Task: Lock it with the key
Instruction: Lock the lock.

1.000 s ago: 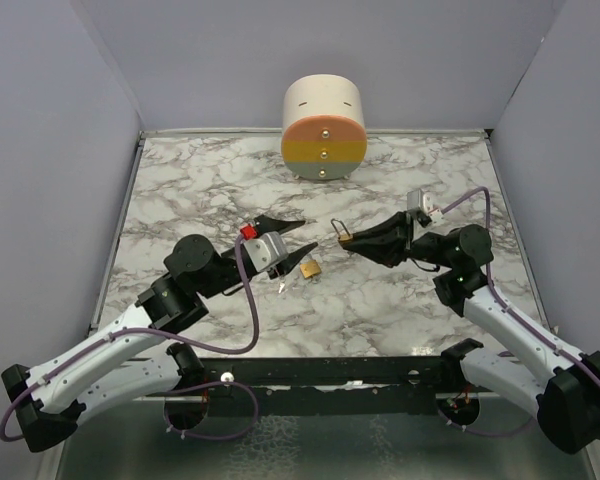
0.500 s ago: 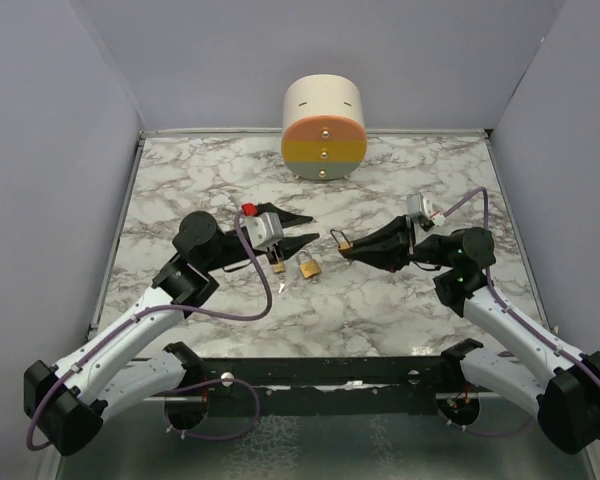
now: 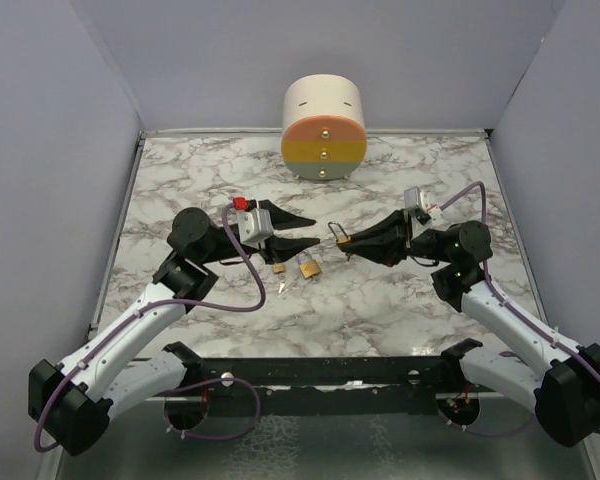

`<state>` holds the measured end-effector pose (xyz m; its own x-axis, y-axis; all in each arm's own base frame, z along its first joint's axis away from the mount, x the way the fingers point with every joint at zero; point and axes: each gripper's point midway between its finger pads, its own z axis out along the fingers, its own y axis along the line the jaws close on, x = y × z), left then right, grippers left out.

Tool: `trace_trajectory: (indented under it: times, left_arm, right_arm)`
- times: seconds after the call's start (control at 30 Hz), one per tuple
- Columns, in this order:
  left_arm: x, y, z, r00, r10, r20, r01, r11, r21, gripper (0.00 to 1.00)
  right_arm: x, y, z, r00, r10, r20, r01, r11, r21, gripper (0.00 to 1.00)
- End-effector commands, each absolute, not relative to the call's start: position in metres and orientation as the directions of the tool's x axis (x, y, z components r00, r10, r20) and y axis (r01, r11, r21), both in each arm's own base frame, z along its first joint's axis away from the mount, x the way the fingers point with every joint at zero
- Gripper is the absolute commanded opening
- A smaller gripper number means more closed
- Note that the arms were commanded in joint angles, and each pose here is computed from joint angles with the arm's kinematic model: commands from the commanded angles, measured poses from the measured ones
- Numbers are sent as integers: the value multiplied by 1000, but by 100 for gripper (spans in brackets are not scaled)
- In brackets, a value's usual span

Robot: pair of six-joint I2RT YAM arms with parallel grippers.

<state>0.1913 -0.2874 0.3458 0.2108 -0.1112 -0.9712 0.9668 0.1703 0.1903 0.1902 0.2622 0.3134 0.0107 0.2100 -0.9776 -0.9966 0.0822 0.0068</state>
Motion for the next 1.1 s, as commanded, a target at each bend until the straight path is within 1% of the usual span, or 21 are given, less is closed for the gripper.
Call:
trace_trajectory:
  times: [0.0,0.2,0.37,0.47,0.6,0.7,1.07]
  left_arm:
    - [166,-277,375,267,-194,-944,961,130,245,40]
    - [173,-277,386,172,-260,-950,976,178,128,39]
    - [180,-284,375,99,-250,-963,985,160,60,40]
    - [177,-288,372,76,-246,-966,991,128,45,39]
    - [169,-290,372,94,-245,-965,993,96,73,38]
    - [170,-290,374,88,-250,-964,992,106,63,38]
    - [172,-301,359,49,-221,-974,997,77,33,37]
  right_arm:
    - [179,264,328,68,230,-971,-998,26,-64,2]
    - [173,264,325,64,227,-972,-998,-9,-68,2]
    - [172,263,327,65,234,-970,-998,-9,-69,2]
    - [172,263,328,64,235,-970,-998,-8,-67,2]
    - [173,264,329,63,236,-970,-998,-4,-65,2]
    - [174,264,328,57,236,-970,-998,-3,-60,2]
    - [173,264,327,48,241,-969,-999,-9,-52,2]
